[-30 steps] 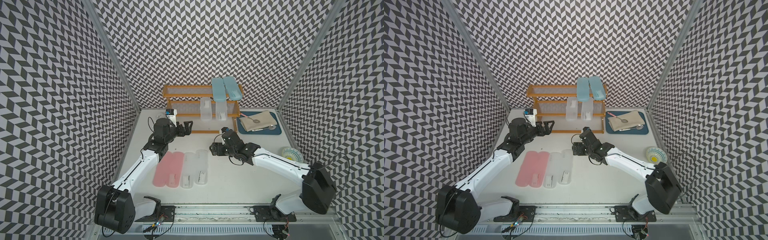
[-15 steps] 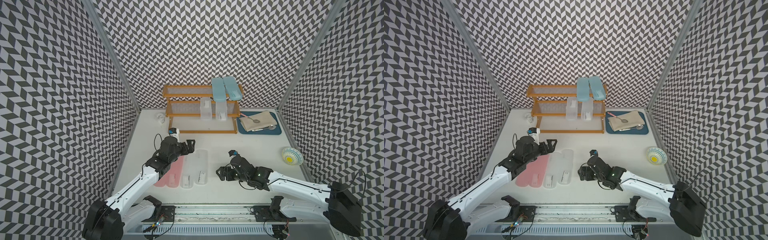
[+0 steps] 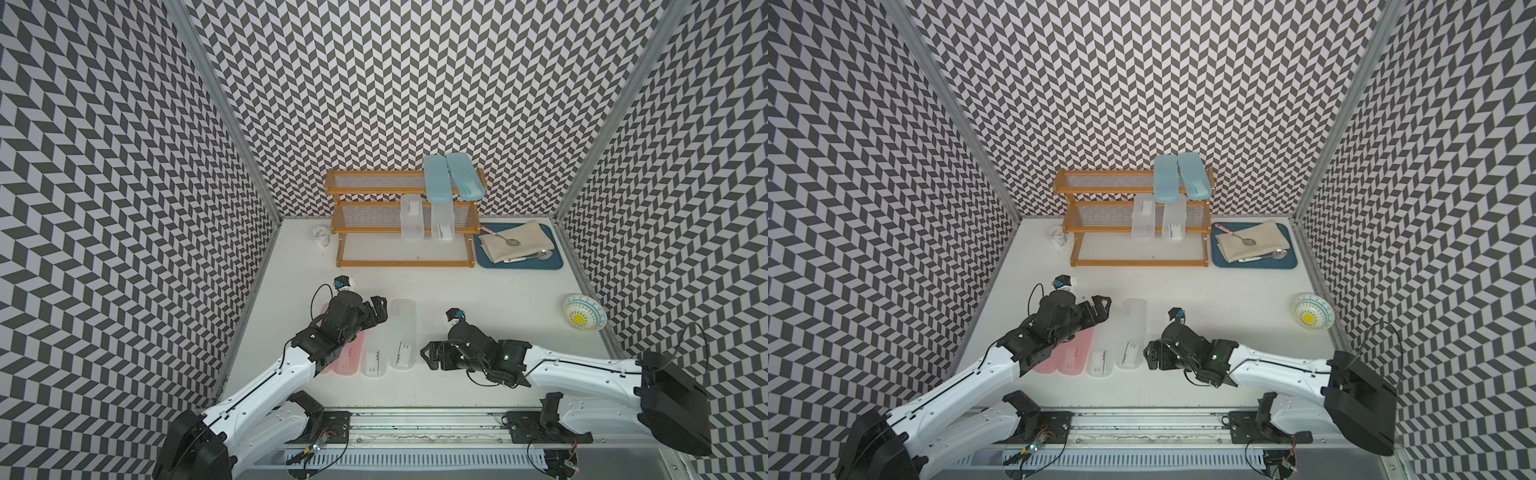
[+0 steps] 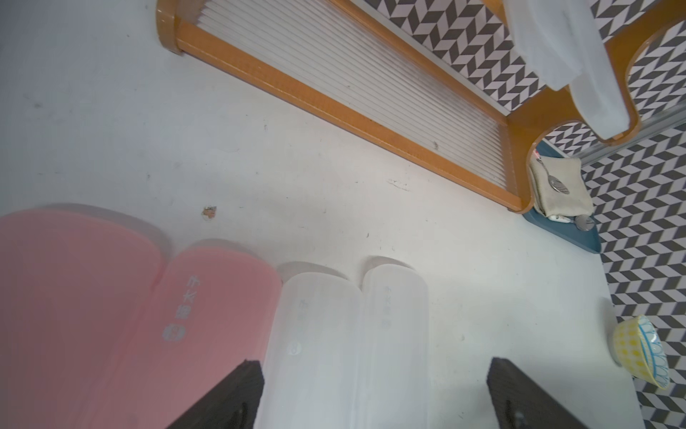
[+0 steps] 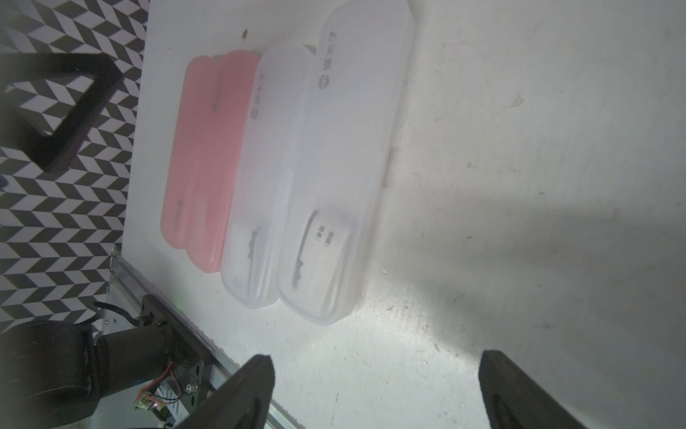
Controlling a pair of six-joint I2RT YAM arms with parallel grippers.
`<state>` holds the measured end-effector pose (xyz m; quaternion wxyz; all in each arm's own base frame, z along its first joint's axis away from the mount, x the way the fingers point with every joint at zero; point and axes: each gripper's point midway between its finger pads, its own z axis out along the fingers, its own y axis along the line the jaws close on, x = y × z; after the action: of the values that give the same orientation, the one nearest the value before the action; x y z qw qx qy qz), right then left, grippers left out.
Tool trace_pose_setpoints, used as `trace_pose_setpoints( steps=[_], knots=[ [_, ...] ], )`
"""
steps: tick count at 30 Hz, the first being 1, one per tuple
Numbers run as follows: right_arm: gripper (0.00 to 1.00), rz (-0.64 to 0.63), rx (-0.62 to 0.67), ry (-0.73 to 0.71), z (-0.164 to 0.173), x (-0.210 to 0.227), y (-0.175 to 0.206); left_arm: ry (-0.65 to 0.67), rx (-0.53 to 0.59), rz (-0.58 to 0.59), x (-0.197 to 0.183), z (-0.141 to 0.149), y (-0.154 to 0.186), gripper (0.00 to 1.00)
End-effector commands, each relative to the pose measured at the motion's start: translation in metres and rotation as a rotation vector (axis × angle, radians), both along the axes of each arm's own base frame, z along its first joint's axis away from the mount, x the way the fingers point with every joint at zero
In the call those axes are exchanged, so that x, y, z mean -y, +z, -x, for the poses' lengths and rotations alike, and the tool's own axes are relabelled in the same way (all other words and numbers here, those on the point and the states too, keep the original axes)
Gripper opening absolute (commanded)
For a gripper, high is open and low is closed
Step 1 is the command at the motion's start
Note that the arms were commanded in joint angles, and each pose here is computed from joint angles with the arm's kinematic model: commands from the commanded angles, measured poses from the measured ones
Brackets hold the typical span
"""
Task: Place the pencil cases on the shelf according to color
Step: Pick up the pencil case from the center of the board.
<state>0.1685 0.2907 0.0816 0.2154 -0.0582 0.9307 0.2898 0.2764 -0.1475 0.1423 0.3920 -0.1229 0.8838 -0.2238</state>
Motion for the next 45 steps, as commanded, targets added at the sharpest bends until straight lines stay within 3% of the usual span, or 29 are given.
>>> trace_pose_setpoints(
  steps=[1, 6, 15, 20, 24, 30, 36, 45],
  knots=[
    [0.92, -0.016, 0.035, -0.025, -0.009, -0.018, 0.009, 0.031, -0.005, -0.065, -0.011, 0.000, -0.002, 0.99],
    [0.93, 0.009, 0.001, -0.021, -0.011, -0.044, -0.002, 0.081, 0.033, -0.058, -0.022, -0.005, 0.007, 1.00],
    [0.96, 0.167, 0.003, -0.029, -0.019, -0.068, -0.033, 0.116, 0.042, -0.038, -0.045, -0.031, 0.020, 1.00],
    [0.98, 0.316, 0.008, -0.050, -0.020, -0.060, -0.061, 0.097, 0.024, -0.034, -0.052, -0.051, 0.025, 1.00],
    [0.98, 0.352, -0.004, -0.046, -0.016, -0.057, -0.074, 0.061, -0.013, -0.114, -0.056, -0.070, 0.032, 1.00],
    [0.99, 0.484, -0.003, -0.119, -0.019, -0.011, -0.081, 0.005, 0.071, -0.095, -0.053, -0.080, 0.048, 1.00],
    [1.00, 0.467, 0.052, -0.147, -0.021, 0.026, -0.065, 0.010, 0.057, -0.088, -0.060, -0.084, 0.044, 1.00],
    [1.00, 0.175, 0.119, -0.097, -0.009, 0.015, -0.020, 0.003, 0.070, -0.037, -0.065, -0.083, 0.047, 1.00]
  ],
)
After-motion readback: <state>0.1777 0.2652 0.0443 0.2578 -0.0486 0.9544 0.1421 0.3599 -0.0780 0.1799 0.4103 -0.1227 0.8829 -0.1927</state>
